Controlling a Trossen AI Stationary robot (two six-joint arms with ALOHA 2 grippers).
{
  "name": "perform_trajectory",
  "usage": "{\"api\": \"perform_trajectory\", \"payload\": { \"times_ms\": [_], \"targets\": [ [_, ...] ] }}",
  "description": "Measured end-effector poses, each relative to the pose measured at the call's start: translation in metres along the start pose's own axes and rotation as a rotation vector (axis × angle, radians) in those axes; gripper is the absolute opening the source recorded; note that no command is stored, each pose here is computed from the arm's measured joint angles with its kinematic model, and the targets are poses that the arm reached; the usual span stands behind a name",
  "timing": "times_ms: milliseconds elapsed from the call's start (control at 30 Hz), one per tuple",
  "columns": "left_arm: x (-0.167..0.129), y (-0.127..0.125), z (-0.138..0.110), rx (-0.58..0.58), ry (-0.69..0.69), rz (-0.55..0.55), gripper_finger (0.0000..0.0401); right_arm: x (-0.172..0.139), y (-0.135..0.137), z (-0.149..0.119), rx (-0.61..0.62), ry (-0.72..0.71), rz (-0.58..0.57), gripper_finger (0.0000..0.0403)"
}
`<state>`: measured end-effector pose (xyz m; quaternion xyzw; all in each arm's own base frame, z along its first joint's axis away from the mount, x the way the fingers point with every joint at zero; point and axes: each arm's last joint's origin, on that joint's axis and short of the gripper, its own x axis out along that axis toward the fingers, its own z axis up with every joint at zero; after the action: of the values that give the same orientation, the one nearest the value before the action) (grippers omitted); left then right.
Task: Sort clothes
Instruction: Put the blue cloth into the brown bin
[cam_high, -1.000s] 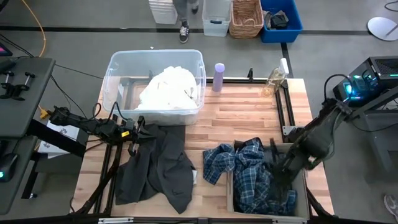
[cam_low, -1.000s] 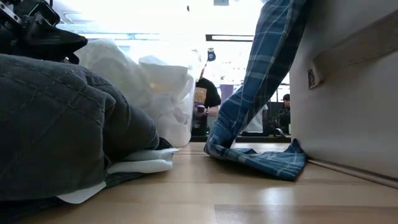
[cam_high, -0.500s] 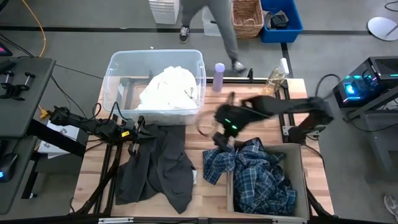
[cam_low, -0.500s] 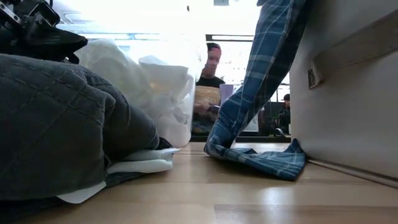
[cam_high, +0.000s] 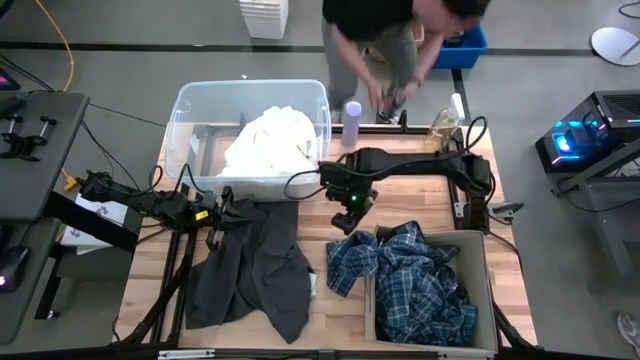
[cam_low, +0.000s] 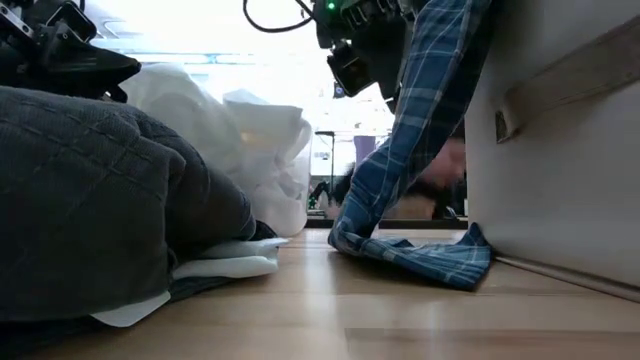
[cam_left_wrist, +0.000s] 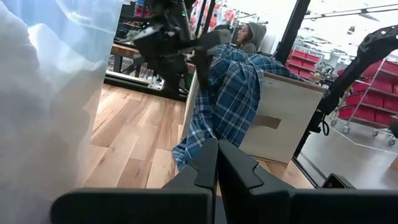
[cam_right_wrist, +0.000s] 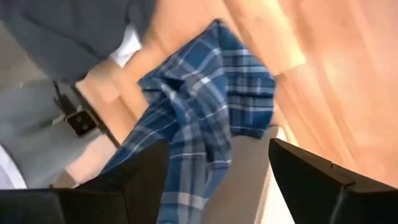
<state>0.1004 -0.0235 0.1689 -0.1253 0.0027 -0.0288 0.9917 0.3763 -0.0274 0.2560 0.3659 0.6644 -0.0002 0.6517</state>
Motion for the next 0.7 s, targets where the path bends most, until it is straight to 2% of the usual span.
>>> {"api": "perform_trajectory", "payload": {
  "times_ms": [133, 467, 567, 633, 700],
  "targets": [
    [0.0, 0.0, 0.0, 0.0, 0.0, 0.0, 0.0001, 0.014, 0.005, 0.002, -0.035, 0.077, 0.083, 0.027],
    [0.0, 0.0, 0.0, 0.0, 0.0, 0.0, 0.0001, 0.044, 0.014, 0.002, -0.091, 0.171, 0.096, 0.0262],
    [0.0, 0.0, 0.0, 0.0, 0.0, 0.0, 0.0001, 0.046, 0.021, -0.003, -0.105, 0.185, 0.101, 0.0218],
    [0.0, 0.0, 0.0, 0.0, 0.0, 0.0, 0.0001, 0.047, 0.027, -0.008, -0.122, 0.206, 0.106, 0.0161],
    [0.0, 0.0, 0.0, 0.0, 0.0, 0.0, 0.0001, 0.043, 0.038, -0.013, -0.161, 0.219, 0.128, 0.0085]
  ]
}}
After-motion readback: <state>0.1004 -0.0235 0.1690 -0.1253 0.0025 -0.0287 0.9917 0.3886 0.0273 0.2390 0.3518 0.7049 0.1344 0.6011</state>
